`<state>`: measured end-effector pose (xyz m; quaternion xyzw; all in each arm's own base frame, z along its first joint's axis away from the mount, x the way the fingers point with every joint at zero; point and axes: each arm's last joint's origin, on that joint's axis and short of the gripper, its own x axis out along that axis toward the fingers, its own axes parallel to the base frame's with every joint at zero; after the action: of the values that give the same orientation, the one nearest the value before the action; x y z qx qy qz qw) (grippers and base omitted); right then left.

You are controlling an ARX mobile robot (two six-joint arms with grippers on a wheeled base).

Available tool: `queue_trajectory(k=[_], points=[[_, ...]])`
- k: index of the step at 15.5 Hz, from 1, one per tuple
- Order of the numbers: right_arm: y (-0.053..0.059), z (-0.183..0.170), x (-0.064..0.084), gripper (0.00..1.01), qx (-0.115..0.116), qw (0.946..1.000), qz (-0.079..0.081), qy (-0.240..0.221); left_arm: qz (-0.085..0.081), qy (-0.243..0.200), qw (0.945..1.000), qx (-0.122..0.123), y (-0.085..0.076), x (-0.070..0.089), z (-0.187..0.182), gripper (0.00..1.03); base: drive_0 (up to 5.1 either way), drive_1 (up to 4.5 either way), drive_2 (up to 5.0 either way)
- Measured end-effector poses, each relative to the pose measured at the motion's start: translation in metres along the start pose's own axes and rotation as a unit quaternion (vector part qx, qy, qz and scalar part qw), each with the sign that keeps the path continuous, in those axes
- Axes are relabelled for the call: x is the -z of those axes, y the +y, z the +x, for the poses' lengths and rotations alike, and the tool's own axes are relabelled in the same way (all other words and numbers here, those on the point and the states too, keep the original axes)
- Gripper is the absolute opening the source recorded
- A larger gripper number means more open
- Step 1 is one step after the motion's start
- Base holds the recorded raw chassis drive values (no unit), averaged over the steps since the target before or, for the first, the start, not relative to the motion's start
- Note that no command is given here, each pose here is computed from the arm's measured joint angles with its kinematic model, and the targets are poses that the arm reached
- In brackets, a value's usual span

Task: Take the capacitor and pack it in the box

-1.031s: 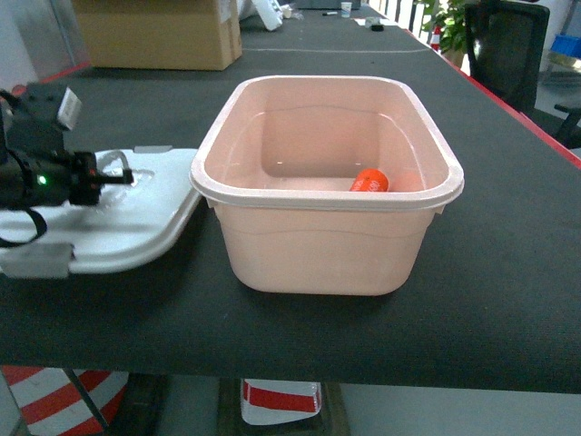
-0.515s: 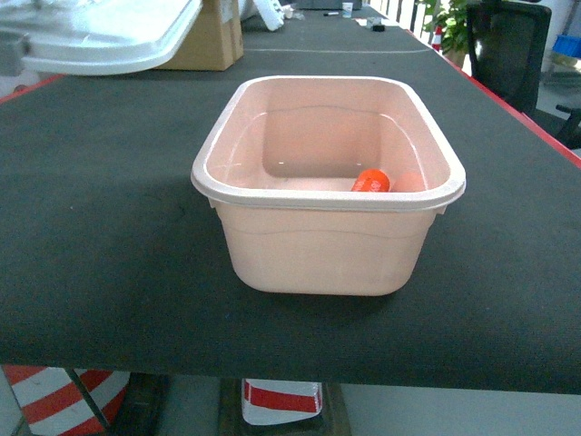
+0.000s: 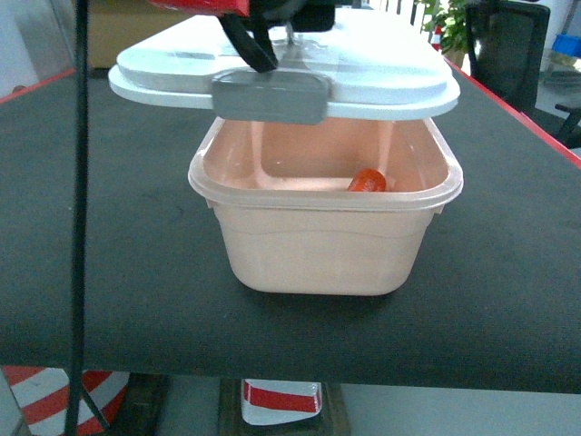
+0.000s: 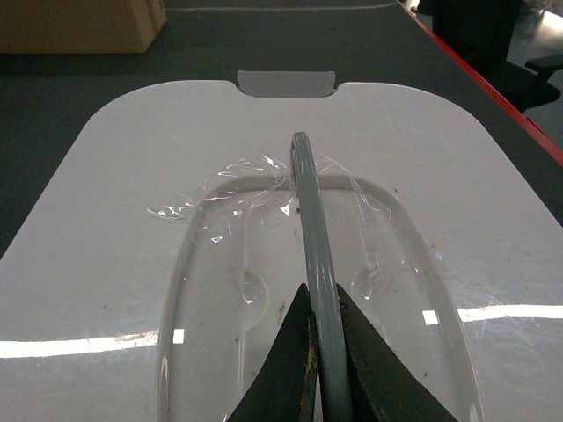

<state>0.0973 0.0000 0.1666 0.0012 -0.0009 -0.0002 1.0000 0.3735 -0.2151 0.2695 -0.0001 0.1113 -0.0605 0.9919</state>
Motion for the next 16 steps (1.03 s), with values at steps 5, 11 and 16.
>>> queue_trajectory(k=[5, 11, 16], points=[[0.0, 0.0, 0.0, 0.98, 0.0, 1.0, 0.0, 0.0, -0.004, 0.014, 0.9996, -0.023, -0.033, 0.015, 0.009, 0.02, 0.0, 0.0, 0.0], [0.0, 0.0, 0.0, 0.98, 0.0, 1.0, 0.0, 0.0, -0.005, 0.054, 0.9983, -0.021, -0.039, 0.04, 0.021, 0.02, 0.0, 0.0, 0.0], [0.0, 0.0, 0.0, 0.98, 0.0, 1.0, 0.0, 0.0, -0.004, 0.064, 0.9978, -0.014, -0.034, 0.048, 0.022, 0.02, 0.0, 0.0, 0.0]])
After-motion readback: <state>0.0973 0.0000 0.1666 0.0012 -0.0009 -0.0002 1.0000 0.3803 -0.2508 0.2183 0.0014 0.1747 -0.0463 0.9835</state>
